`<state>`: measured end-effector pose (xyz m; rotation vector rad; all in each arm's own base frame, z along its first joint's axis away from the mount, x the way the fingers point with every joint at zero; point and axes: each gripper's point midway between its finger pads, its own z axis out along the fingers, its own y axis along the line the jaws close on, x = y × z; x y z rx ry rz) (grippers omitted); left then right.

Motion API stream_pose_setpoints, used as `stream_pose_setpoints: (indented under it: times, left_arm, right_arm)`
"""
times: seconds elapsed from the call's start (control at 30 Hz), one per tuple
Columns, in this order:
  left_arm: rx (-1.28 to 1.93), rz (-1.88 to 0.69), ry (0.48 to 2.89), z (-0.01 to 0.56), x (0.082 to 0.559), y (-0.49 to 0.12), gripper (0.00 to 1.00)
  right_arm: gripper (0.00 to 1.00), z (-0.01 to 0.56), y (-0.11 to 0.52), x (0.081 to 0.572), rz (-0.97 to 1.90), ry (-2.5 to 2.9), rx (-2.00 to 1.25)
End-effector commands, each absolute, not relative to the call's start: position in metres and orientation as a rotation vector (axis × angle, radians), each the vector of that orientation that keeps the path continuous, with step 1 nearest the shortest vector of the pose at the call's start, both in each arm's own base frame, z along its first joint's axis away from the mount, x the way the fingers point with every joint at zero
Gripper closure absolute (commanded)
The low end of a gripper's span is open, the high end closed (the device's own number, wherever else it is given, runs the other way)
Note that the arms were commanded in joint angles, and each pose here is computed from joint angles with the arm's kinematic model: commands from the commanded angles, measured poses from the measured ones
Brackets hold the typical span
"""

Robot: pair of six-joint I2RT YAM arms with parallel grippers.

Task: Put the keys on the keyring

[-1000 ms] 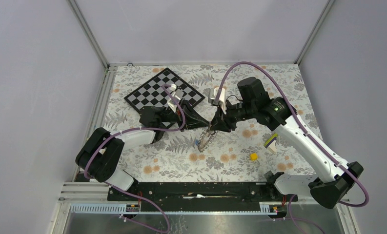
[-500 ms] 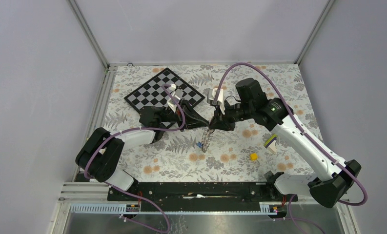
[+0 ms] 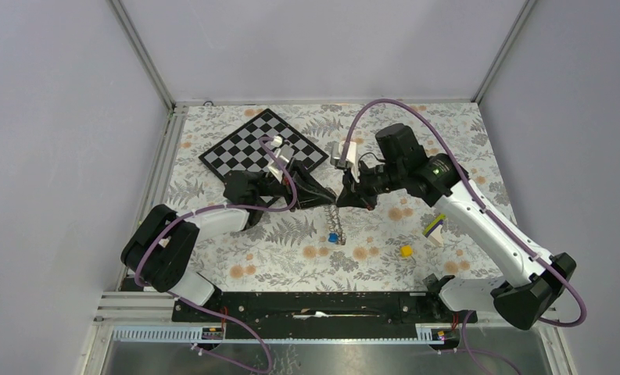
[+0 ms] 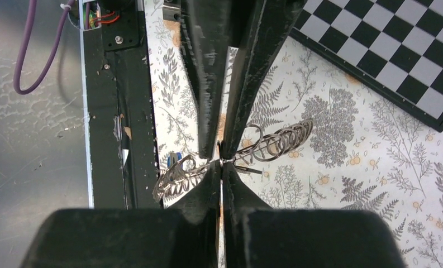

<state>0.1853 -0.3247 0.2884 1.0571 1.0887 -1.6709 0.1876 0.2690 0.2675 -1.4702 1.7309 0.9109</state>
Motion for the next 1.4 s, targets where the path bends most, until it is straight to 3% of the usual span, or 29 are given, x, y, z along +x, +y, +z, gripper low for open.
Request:
stream_pose_setpoints:
  times: [0.0,0.13,0.33,0.63,1.37]
  left_arm:
    - [1.117,-1.564,0.937,0.304,0.182,-0.321,0.78]
    - [1.153,-1.553,0.957,0.300,0.187,-0.325,0.59]
    - [1.173,-1.563,0.975,0.295,0.189,-0.331,0.54]
    - [1.173,-1.551,1.027,0.281,0.195,-0.339,0.60]
    - [1.190,-1.590,1.036,0.277,0.191,-0.347,0.83]
  right_arm:
    - [1.00,0.267,0.260,0.190,0.849,1.816,-1.527]
    - [1.00,0.258,0.252,0.188,0.786,1.921,-1.609]
    - [1.00,0.260,0.250,0.193,0.709,1.963,-1.645]
    - [1.00,0.266,0.253,0.194,0.679,1.952,-1.676]
    - [1.00,0.260,0.257,0.192,0.687,1.984,-1.703]
